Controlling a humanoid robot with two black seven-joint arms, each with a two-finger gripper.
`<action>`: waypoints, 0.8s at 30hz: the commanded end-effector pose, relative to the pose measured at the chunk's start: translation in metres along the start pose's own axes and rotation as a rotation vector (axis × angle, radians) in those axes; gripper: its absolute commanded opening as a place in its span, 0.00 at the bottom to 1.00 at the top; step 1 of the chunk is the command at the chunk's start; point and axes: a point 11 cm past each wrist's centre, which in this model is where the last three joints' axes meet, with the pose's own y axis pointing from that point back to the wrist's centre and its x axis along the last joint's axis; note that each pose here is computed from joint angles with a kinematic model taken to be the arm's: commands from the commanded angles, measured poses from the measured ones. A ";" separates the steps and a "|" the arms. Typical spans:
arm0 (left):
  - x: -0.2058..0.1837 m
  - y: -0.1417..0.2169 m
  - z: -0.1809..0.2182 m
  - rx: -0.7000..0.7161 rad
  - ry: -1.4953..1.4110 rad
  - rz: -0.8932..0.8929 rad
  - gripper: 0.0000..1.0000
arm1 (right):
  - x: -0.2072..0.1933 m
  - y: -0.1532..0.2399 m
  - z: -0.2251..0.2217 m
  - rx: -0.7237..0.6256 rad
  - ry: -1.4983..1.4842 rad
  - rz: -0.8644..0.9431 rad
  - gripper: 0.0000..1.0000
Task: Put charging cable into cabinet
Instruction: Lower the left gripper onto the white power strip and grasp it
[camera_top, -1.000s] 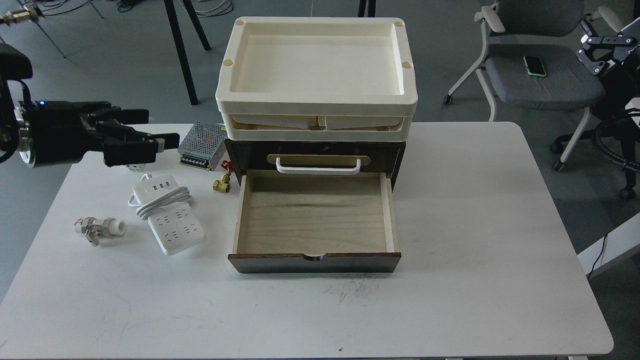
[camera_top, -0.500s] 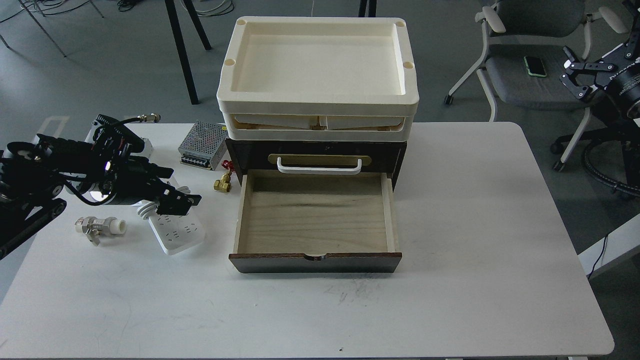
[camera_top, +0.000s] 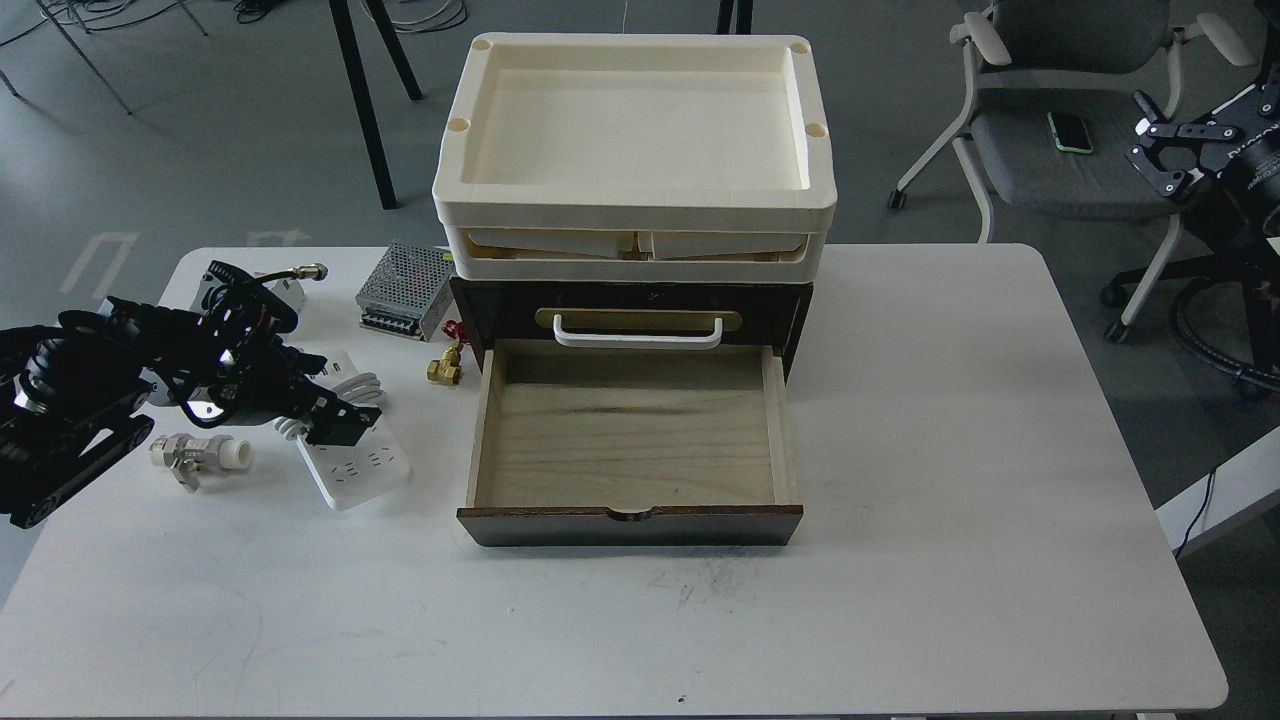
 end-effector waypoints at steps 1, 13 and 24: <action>-0.002 0.000 -0.002 0.006 0.001 0.000 0.89 | 0.000 0.000 0.000 0.000 0.000 -0.001 1.00; -0.014 -0.005 0.003 -0.006 -0.078 0.008 0.63 | 0.007 0.006 0.001 -0.003 0.001 0.018 1.00; -0.022 -0.006 0.000 0.003 -0.065 -0.013 0.07 | 0.010 0.008 0.001 -0.004 0.002 0.025 1.00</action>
